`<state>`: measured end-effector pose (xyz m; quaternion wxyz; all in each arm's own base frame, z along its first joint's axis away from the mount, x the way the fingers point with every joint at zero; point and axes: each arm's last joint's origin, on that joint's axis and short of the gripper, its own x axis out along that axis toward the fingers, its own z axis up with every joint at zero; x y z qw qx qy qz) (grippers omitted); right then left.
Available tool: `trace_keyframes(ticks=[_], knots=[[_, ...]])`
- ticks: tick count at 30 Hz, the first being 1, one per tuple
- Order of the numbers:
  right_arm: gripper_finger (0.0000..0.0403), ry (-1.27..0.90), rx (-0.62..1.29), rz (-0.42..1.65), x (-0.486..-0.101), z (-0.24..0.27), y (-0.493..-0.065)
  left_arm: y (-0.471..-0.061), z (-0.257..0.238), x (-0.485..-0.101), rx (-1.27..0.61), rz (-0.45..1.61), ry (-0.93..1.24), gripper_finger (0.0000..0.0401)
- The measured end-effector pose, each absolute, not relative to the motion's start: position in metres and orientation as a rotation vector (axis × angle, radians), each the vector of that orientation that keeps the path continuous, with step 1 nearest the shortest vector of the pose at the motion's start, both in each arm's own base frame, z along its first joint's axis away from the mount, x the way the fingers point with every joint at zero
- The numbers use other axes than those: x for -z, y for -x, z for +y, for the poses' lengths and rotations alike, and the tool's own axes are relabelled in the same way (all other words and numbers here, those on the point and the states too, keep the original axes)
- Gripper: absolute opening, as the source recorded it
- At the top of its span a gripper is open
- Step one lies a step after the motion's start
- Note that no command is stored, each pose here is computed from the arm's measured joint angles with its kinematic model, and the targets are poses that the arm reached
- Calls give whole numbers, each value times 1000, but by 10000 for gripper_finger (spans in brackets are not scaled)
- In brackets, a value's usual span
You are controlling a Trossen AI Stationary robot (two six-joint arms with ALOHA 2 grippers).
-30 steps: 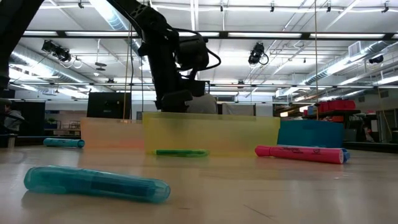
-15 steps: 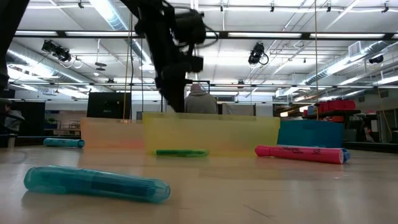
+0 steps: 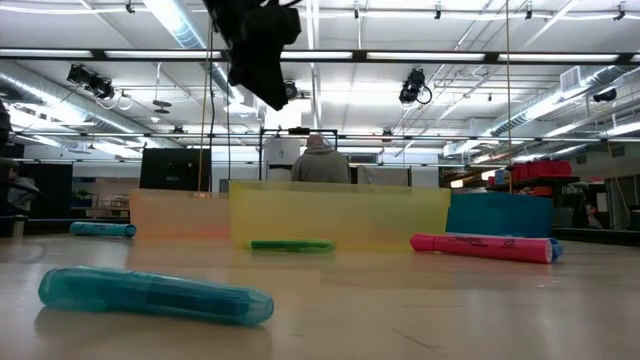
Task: Pick & Place Markers
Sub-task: Put the violet pen into the orange bin
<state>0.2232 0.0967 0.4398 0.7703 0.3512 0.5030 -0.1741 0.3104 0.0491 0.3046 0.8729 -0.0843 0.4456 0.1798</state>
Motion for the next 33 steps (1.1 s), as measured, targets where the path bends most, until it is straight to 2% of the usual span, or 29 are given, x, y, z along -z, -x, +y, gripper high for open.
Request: trace_keyframes(ticks=[6, 12, 15, 20, 26, 29, 33], knots=[[57, -872, 456, 1202, -418, 128, -213, -307, 47, -311, -380, 901, 196, 124], [79, -950, 707, 1420, -360, 155, -203, -308, 45, -311, -375, 899, 196, 124], [105, -1016, 797, 1502, -329, 164, -202, -309, 45, -311, -374, 889, 197, 124], [171, -1102, 774, 1499, -292, 177, -207, -309, 45, -312, -374, 878, 198, 124], [251, -1058, 772, 1518, -257, 183, -200, -309, 45, -312, -375, 877, 201, 124], [265, -1038, 815, 1514, -236, 183, -193, -309, 45, -312, -375, 877, 202, 124], [261, -1004, 892, 1486, -213, 180, -182, -309, 45, -312, -383, 873, 218, 124]])
